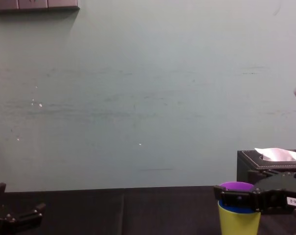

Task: Stack the three plastic cups sequentially using one hand.

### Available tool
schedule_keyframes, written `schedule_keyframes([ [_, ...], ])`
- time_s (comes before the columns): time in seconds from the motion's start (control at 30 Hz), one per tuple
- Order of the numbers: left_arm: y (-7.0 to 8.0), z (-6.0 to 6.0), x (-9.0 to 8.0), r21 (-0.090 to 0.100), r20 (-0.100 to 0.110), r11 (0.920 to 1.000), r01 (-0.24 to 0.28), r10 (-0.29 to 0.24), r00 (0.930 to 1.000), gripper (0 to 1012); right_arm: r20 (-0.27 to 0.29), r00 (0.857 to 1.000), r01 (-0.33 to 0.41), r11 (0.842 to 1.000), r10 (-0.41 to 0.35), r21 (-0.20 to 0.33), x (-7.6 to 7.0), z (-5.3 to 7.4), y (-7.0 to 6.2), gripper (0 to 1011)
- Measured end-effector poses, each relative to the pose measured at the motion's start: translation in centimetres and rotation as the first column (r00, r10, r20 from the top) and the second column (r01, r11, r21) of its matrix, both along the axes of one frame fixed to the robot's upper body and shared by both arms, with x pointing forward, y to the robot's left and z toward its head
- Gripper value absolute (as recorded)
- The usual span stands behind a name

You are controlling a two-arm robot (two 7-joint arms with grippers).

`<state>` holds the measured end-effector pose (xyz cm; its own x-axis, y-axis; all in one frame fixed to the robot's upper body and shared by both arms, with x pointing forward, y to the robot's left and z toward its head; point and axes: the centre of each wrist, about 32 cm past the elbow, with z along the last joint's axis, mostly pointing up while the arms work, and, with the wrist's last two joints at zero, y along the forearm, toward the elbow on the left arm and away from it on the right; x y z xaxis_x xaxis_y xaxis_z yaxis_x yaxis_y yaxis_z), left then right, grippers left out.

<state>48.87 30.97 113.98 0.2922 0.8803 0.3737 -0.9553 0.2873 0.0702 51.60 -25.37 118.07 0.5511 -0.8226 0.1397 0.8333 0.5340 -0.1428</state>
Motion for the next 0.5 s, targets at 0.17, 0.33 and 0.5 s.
schedule_keyframes([
  [0.17, 0.0, 0.0, 0.0, 0.000, 0.000, 1.0000, 0.000, 0.000, 1.0000, 1011, 0.026, 1.000, -0.002, 1.000, 0.001, 0.023, -0.4, 0.0, -0.3, 1003],
  [0.33, 0.0, 0.0, 0.0, 0.000, 0.000, 1.0000, 0.000, 0.000, 1.0000, 1011, 0.061, 0.998, 0.013, 0.999, -0.016, 0.053, -1.1, 0.2, -0.5, 1003],
  [0.5, 0.0, 0.0, 0.0, 0.000, 0.000, 1.0000, 0.000, 0.000, 1.0000, 1011, 0.099, 0.993, 0.051, 0.996, -0.058, 0.079, -1.9, 0.3, -0.5, 1003],
])
